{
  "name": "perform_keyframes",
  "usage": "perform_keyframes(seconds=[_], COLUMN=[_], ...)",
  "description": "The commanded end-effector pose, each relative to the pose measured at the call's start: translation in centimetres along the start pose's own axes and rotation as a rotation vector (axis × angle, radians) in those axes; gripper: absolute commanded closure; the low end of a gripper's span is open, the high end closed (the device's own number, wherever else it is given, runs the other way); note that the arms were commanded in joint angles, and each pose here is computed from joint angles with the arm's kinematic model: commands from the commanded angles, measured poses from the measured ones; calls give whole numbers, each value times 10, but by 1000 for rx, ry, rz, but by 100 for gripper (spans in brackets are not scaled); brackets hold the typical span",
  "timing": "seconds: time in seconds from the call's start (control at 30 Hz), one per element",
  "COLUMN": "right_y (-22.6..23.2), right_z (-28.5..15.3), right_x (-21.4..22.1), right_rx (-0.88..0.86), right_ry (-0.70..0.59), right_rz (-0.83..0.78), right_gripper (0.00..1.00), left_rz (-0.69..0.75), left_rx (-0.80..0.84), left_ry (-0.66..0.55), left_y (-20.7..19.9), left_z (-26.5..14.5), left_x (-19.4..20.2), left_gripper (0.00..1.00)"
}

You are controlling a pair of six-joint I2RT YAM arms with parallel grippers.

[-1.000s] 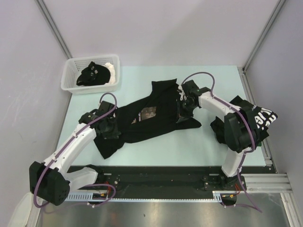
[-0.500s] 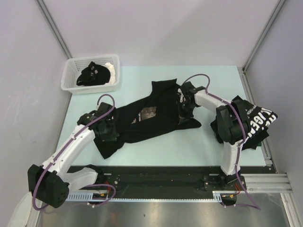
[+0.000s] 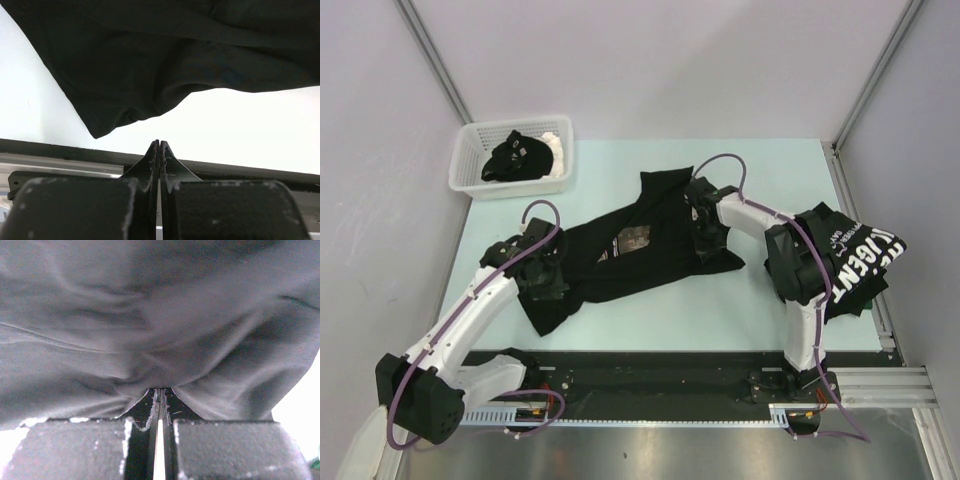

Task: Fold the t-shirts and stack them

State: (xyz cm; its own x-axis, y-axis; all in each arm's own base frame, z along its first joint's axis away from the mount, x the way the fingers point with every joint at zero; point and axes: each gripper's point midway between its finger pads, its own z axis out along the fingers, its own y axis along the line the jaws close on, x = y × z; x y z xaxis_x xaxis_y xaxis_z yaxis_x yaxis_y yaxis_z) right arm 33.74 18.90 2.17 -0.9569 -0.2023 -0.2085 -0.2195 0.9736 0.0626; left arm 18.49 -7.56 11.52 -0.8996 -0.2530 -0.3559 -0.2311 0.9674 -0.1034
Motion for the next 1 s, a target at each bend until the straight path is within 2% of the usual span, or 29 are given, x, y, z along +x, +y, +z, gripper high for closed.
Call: perform_keyframes(seconds=[0.0,0.47,0.7,0.97], right_y=[6,-34,-76,-107], right_z=[6,22,16,6], right_x=[-13,-8,-16,-33], right_rx=[96,316,403,398], right_ry=[-90,-106,-118,-159], right_rz=[-62,-75,26,118], right_gripper=[100,100,100,100], left_rz=[0,22,35,58], left_rx=[-3,-29,-33,-27], left_ry=[-32,-31,-35,-11], left_y=[-2,6,10,8], left_z=[-7,-10,-14,-8], left_x=[-9,-7,-4,-1], left_gripper=[100,100,99,99])
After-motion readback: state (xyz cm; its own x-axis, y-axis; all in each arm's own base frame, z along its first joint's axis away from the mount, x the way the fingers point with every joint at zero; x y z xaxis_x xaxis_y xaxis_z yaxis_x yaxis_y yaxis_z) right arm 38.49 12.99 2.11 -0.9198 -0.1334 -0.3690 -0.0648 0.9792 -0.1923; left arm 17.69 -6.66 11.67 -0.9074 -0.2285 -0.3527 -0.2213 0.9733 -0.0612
